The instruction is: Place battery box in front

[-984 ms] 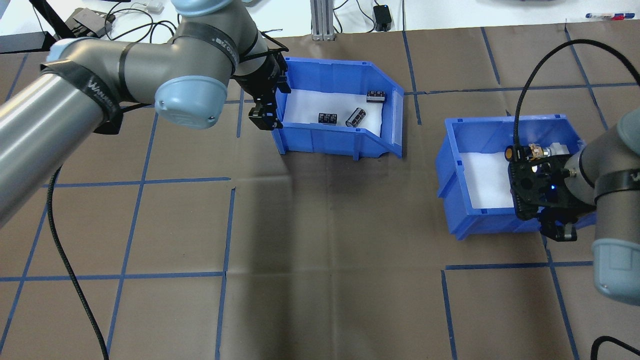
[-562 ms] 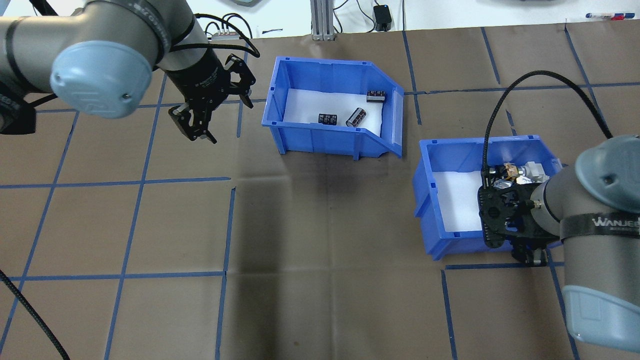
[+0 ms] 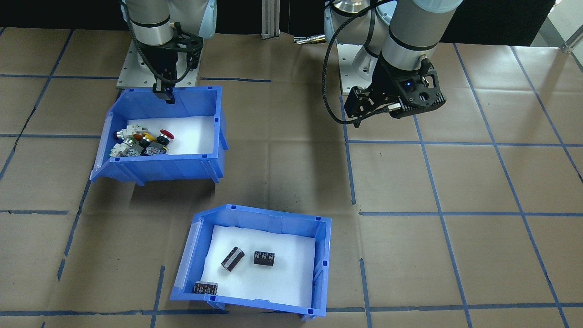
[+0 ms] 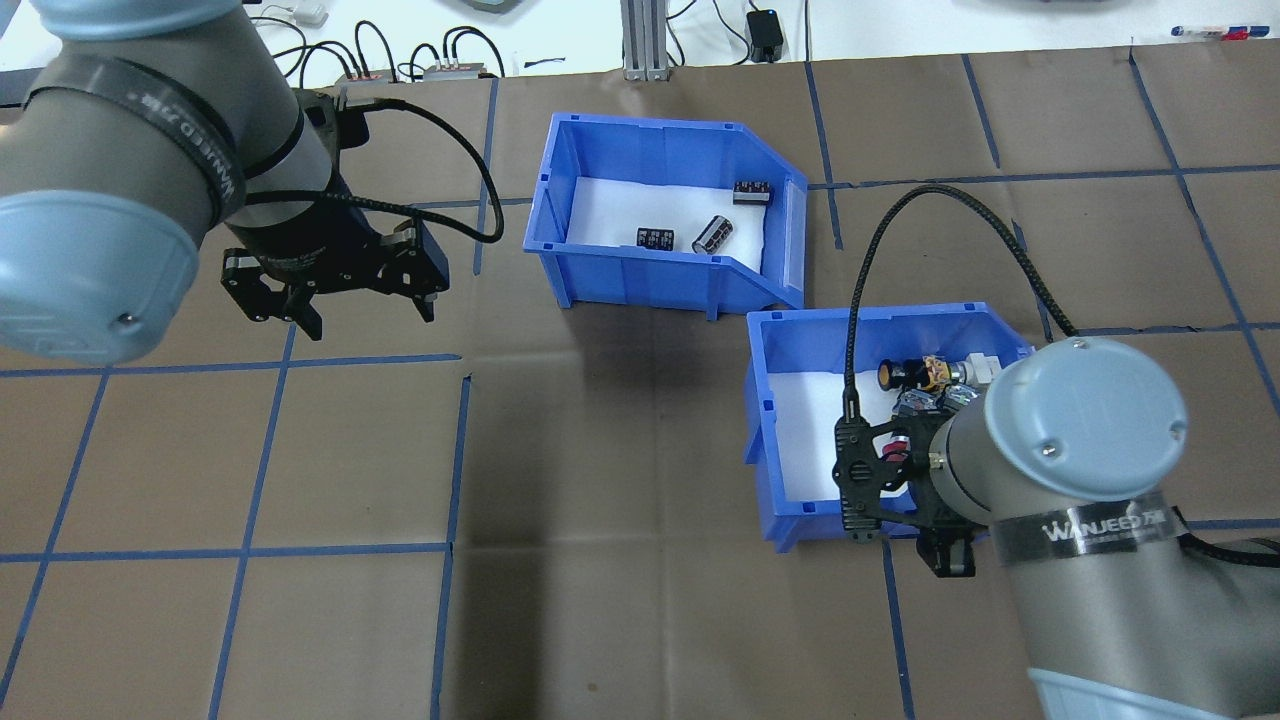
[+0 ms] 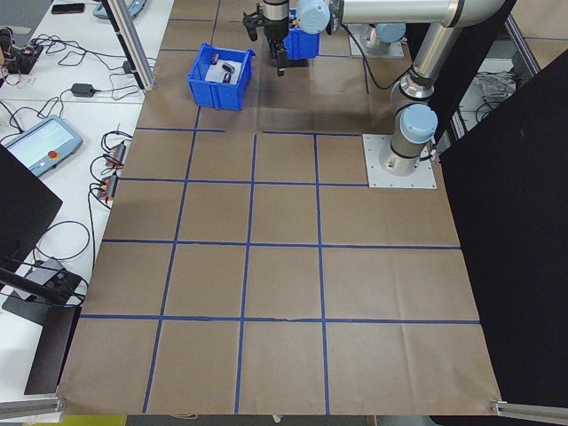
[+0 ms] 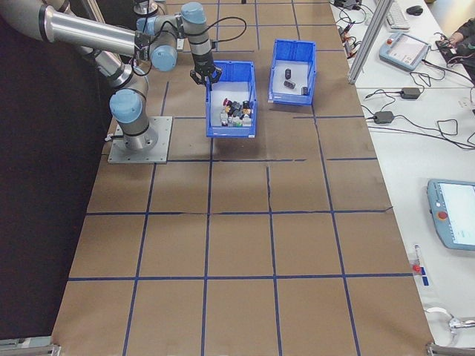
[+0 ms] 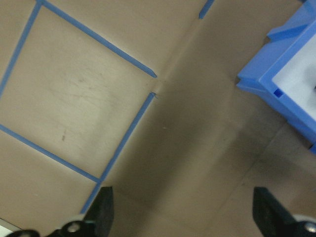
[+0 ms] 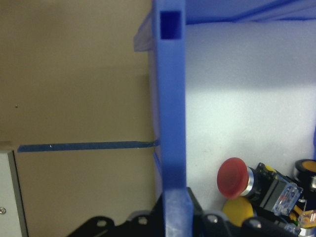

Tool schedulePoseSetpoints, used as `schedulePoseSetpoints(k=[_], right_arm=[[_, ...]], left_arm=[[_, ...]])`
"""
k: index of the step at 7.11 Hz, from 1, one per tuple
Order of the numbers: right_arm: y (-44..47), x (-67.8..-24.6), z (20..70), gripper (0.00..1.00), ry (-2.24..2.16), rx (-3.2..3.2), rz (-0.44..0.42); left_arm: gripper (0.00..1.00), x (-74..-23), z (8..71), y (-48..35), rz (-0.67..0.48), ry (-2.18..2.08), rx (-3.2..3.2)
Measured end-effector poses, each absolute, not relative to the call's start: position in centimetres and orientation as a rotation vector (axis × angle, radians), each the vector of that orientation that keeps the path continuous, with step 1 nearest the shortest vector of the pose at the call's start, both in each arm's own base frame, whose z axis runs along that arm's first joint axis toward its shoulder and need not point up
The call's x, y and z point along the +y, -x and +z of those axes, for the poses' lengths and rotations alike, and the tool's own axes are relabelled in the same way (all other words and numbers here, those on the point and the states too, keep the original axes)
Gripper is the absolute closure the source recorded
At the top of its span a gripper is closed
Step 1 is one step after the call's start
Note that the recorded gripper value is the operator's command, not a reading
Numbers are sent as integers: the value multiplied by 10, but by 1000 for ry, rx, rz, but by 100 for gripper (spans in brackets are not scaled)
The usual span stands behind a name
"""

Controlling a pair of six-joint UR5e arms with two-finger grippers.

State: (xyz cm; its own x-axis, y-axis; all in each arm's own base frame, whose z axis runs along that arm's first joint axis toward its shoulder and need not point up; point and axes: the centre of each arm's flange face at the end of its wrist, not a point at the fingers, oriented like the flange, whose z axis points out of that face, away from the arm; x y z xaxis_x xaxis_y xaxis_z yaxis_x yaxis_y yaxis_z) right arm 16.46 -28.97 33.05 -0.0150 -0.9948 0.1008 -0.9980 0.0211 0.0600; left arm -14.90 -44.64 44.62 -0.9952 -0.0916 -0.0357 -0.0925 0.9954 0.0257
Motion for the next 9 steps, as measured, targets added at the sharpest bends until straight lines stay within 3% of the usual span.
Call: schedulePoseSetpoints(k=[4,9], right_arm=[[-238,-273,312,100,-2109,-2140,77],[-326,-279,286,100,-2042,-2130,45]], left_arm=[[0,-422,464,144,-4,-219,3153],[0,-408,475,140,57,-121,3135]])
